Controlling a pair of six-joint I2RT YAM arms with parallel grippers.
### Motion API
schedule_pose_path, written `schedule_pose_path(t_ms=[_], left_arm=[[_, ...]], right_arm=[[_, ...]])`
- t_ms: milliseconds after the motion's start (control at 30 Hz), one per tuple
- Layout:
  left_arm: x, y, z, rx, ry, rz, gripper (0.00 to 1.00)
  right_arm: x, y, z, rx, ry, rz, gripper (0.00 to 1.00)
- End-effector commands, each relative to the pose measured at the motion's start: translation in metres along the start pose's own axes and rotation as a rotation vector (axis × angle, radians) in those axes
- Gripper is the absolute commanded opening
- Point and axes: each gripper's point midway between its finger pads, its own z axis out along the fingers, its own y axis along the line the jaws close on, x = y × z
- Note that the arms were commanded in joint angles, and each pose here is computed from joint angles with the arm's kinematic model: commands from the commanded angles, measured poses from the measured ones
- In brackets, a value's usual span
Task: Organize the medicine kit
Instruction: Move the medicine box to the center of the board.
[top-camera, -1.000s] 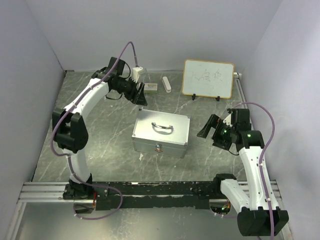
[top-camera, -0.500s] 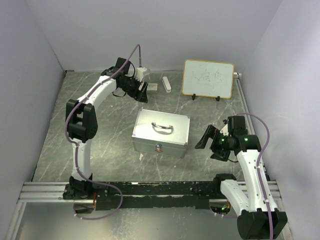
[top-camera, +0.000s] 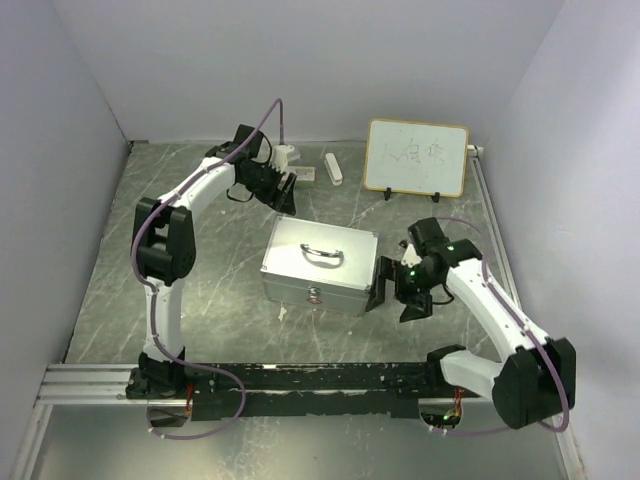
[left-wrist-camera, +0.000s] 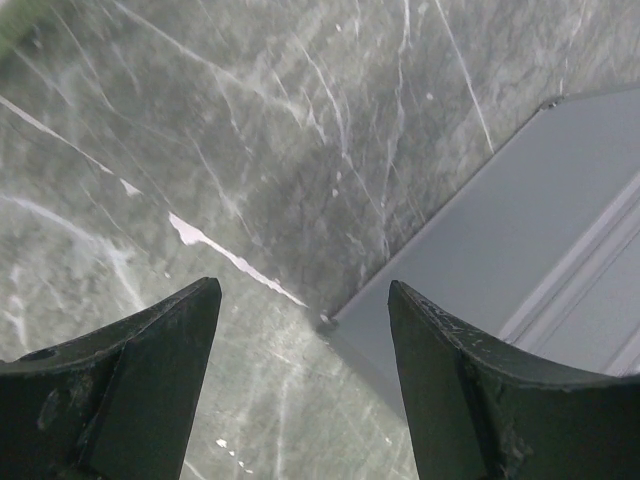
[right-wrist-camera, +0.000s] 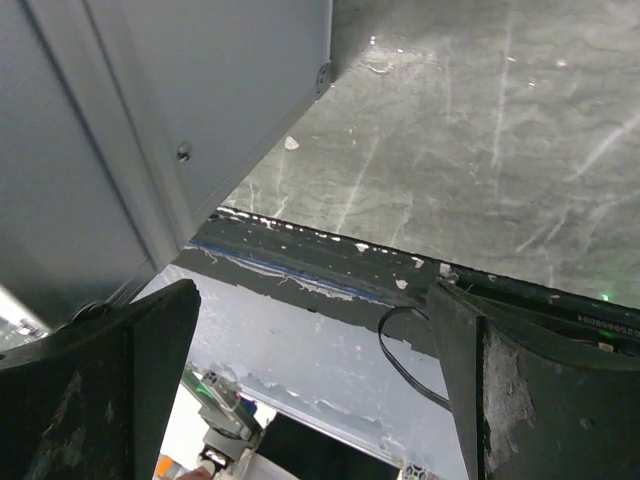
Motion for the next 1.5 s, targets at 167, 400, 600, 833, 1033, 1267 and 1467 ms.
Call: schedule_pose_path(t_ms=[167,400,600,833,1033,1267,1467], left_arm=[[0.007,-0.031,-0.025,0.046,-0.006,0.010,0.79],[0.018,-0.043,-0.034,0.065,0.011,-0.001,0.79],[0.022,-0.051,-0.041,0.078,0.021,-0.016,0.79],[0.027,-0.046,-0.046,0.060,0.020,-0.038,0.79],[0.021,-0.040,-0.050,0.043,0.001,-0.042,0.79],[0.014,-0.033,-0.046,0.026,-0.011,-0.041,0.79],[-0.003,-0.019,-0.038,-0.014,-0.044,-0.068,0.79]], right_arm=[[-0.045,0.029,0.015,0.007,-0.098,-0.068,1.00],[-0.066,0.024,0.017,0.067,-0.168,-0.042,1.00],[-0.082,0.033,0.020,0.050,-0.194,-0.038,1.00],[-0.084,0.029,0.009,0.091,-0.211,-0.054,1.00],[-0.078,0.031,-0.017,0.093,-0.261,-0.062,1.00],[-0.053,0.039,-0.031,0.032,-0.211,-0.121,1.00],[-0.042,0.041,-0.031,0.014,-0.176,-0.147,1.00]])
